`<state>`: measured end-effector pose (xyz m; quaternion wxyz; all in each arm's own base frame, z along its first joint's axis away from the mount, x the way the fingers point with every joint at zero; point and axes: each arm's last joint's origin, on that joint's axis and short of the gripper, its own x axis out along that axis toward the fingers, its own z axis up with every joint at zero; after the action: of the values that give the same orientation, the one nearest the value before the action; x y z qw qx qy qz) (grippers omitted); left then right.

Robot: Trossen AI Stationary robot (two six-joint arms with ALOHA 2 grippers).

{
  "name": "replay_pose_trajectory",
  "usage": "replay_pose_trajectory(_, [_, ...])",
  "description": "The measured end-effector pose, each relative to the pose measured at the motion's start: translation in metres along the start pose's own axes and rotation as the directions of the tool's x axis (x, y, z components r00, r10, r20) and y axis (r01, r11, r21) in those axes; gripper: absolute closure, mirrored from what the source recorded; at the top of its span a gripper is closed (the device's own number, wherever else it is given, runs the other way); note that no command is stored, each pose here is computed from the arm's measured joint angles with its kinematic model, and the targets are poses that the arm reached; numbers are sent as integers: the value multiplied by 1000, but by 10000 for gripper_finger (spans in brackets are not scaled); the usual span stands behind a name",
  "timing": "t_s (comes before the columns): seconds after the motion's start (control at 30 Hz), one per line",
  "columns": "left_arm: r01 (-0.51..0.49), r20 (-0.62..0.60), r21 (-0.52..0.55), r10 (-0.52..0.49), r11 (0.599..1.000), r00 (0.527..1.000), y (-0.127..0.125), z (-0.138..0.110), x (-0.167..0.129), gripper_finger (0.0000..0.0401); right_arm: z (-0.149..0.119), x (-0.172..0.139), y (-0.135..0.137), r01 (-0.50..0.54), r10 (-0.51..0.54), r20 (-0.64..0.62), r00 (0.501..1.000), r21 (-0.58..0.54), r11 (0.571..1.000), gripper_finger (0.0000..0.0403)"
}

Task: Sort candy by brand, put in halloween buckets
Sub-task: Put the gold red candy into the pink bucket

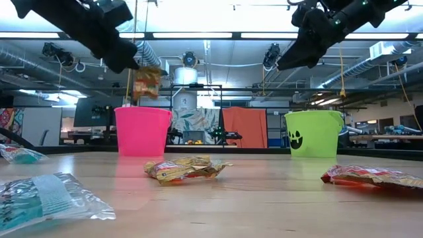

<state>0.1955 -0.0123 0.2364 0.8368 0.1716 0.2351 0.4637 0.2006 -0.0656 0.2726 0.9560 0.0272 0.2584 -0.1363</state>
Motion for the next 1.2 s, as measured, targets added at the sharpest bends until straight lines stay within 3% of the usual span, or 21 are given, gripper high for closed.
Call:
replay_pose_trajectory(0.43, [-163,-71,20,164,986,984,20,0,27,401,-2,0,0,-1,1,-21,1000,0,1000,219])
replay_pose_trajectory(0.8, [-120,-164,-102,102,988,981,35,-5,54,388,-2,0,0,-2,1,-24,1000,-8,1000,219])
replay_pose_trajectory(1.13, [-26,-178,-111,6,994,984,35,-7,56,293,-4,0,0,-3,3,-42,999,-7,1000,219])
replay_pose_trajectory(1.2, [43,-176,-117,-63,992,982,32,-7,56,278,-4,0,0,-2,2,-42,999,-6,1000,219])
